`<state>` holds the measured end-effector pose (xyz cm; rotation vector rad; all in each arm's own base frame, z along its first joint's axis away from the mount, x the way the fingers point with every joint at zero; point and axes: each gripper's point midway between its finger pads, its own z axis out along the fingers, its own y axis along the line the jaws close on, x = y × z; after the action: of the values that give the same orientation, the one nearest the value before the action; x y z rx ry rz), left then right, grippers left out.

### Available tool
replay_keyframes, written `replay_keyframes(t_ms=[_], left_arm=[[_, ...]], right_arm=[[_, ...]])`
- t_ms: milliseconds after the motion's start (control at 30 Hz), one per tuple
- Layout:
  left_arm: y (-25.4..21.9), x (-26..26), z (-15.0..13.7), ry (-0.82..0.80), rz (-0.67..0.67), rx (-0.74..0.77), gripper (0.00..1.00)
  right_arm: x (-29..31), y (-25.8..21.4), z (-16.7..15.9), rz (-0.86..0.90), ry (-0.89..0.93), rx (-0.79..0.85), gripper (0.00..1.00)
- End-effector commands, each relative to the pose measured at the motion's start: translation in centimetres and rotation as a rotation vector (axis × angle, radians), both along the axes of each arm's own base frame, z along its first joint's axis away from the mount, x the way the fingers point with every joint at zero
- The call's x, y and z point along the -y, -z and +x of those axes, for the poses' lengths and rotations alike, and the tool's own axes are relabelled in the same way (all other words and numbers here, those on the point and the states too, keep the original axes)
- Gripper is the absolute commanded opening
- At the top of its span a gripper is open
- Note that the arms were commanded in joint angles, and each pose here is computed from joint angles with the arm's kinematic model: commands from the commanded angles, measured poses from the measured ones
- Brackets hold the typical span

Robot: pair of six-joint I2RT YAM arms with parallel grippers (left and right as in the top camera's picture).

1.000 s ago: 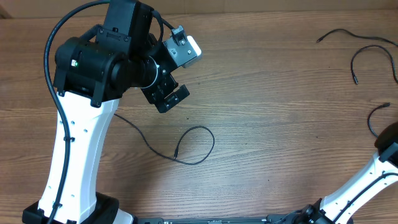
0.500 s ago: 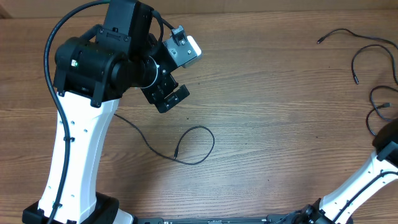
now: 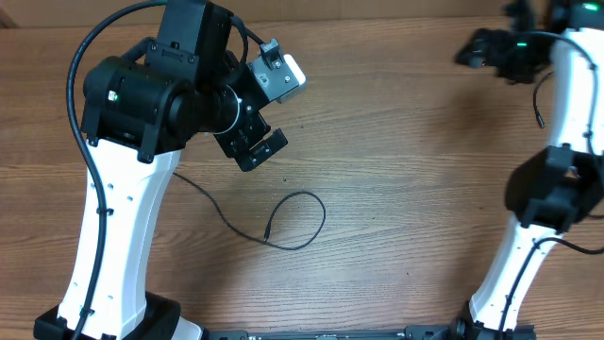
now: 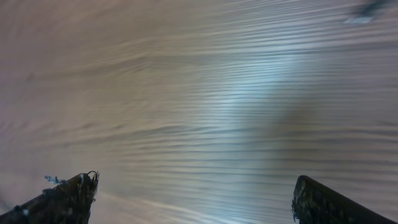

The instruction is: Untangle cables

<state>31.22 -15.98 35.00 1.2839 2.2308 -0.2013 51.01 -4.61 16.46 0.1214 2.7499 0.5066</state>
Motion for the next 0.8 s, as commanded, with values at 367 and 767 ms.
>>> replay_keyframes(t_ms=[367,767], left_arm=[[-0.5,-0.2,0.2,-0.015,-0.004,0.021,1.00],[-0.8,1.1,-0.5,-0.012,-0.089,-0.027,0.99]], right_arm=[[-11.6,-2.2,-0.7,-0.017,-0.290,0.060,1.00],[-12.2,-2.3,-0.4,-0.019,-0.302,0.077,1.00]])
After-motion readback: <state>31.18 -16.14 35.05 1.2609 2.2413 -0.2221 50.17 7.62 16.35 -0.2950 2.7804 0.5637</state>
